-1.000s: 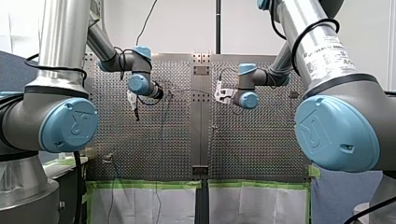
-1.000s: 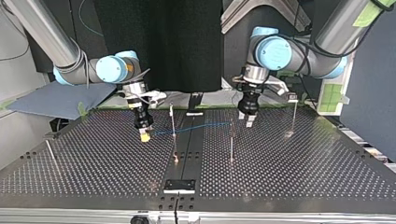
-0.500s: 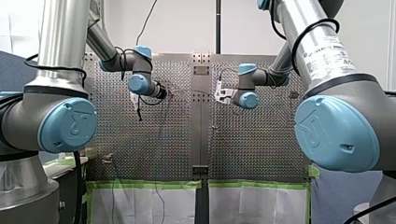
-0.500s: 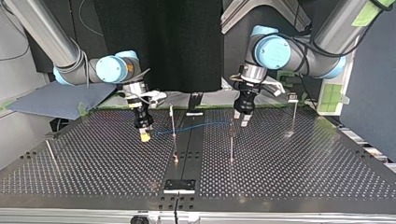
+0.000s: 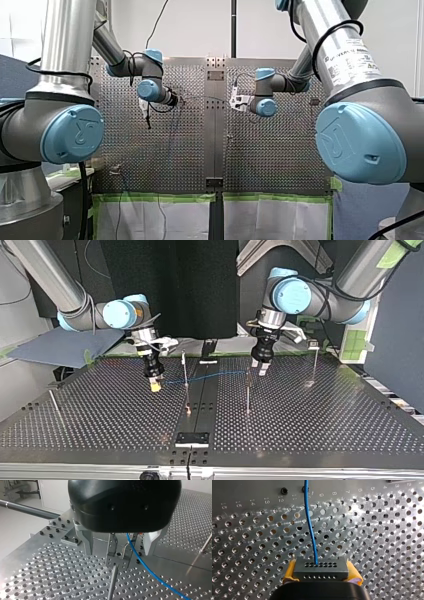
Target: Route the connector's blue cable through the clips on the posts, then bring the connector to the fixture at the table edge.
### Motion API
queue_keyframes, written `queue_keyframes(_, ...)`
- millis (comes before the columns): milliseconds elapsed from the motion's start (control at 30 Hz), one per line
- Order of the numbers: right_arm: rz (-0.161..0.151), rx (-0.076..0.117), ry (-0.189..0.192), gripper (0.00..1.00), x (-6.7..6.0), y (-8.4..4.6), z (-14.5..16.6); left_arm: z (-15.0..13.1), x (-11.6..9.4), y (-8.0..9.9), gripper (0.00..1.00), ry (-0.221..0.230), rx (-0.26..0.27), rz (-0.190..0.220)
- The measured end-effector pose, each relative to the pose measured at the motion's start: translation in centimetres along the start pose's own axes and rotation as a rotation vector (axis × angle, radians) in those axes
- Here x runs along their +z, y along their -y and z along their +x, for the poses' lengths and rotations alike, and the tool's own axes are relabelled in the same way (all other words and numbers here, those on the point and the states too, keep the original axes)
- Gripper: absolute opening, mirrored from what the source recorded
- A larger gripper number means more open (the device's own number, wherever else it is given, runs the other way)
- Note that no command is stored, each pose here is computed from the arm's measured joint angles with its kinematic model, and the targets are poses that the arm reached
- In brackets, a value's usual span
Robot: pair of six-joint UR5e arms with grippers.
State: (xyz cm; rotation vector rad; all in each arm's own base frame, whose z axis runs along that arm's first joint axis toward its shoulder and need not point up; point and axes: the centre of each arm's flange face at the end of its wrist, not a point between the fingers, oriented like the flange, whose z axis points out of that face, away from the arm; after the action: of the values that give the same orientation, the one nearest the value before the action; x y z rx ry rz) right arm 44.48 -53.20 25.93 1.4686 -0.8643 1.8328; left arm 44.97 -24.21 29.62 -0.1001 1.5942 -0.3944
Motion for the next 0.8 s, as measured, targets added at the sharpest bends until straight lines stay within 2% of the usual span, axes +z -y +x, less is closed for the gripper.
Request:
queue_keyframes(400, 0.0, 0.001, -0.001, 0.0, 0.0, 0.0, -0.1, 0.0, -0.1, 0.0, 1.0, 0.007, 0.063, -0.019)
queue_keyframes(800, 0.0, 0.001, 0.001, 0.0, 0.0, 0.0, -0.2, 0.2, -0.2, 1.5, 1.0, 0.025, 0.145, 0.033)
